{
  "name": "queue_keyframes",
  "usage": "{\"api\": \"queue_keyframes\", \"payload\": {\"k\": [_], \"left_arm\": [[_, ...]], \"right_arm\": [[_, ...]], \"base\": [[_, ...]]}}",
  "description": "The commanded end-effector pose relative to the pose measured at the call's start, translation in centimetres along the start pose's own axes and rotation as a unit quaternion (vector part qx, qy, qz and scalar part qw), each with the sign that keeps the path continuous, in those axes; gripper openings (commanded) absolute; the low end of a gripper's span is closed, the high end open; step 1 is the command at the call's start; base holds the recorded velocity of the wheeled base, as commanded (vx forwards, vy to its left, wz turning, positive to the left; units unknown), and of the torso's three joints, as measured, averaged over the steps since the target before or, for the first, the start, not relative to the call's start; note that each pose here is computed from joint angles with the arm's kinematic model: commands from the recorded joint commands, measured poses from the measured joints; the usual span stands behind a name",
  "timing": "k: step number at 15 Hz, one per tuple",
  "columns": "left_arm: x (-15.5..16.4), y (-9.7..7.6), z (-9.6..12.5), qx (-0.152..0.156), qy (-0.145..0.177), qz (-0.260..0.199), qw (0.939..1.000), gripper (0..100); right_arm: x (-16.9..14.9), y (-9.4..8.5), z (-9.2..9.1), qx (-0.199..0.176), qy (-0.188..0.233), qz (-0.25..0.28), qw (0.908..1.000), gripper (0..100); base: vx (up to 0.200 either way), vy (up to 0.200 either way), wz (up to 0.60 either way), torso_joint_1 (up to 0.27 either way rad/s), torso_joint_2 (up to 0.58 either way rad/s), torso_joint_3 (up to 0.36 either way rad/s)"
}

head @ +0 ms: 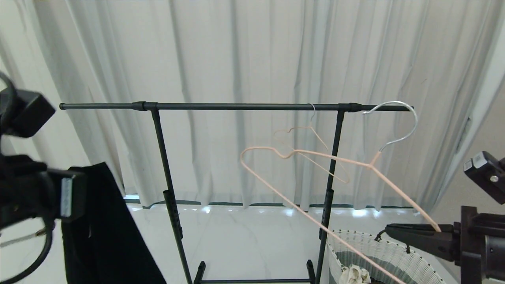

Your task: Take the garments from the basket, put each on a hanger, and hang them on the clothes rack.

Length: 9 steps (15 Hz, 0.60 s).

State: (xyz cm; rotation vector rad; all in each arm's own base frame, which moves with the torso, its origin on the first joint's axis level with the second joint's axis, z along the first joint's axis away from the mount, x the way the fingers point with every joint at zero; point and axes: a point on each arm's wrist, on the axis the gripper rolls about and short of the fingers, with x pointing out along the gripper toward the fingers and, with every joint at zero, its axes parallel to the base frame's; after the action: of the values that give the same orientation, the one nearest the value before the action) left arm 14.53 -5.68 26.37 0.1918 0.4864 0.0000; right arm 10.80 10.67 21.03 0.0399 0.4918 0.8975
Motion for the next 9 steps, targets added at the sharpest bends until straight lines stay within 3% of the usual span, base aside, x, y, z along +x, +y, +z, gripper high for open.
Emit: {"api": "queue_keyframes", "payload": {"k": [1, 3, 7, 9], "left_arm": [[6.0, -4.2, 3.9, -0.033, 0.034, 0.002, 0.9989, 0], [7.1, -5.2, 3.7, -0.032, 0.048, 0.000, 0.9983, 0], [9.0, -6.8, 4.5, -0.077, 0.053, 0.008, 0.9956, 0], [9.4, -7.6, 4.3, -0.071, 0.060, 0.006, 0.9957, 0]], "right_arm": [[1.3, 1.3, -0.3, -0.006, 0.028, 0.040, 0.9988, 0], [1.6, 1.7, -0.4, -0.008, 0.035, 0.051, 0.9981, 0], [2.9, 2.5, 0.1, -0.009, 0.043, 0.068, 0.9967, 0], [3.8, 2.6, 0.2, -0.009, 0.040, 0.074, 0.9964, 0]], "base": [[0.000, 0.000, 0.00, 0.000, 0.00, 0.000], [0.000, 0.000, 0.00, 0.000, 0.00, 0.000], [0.000, 0.000, 0.00, 0.000, 0.00, 0.000], [0.000, 0.000, 0.00, 0.000, 0.00, 0.000]]}}
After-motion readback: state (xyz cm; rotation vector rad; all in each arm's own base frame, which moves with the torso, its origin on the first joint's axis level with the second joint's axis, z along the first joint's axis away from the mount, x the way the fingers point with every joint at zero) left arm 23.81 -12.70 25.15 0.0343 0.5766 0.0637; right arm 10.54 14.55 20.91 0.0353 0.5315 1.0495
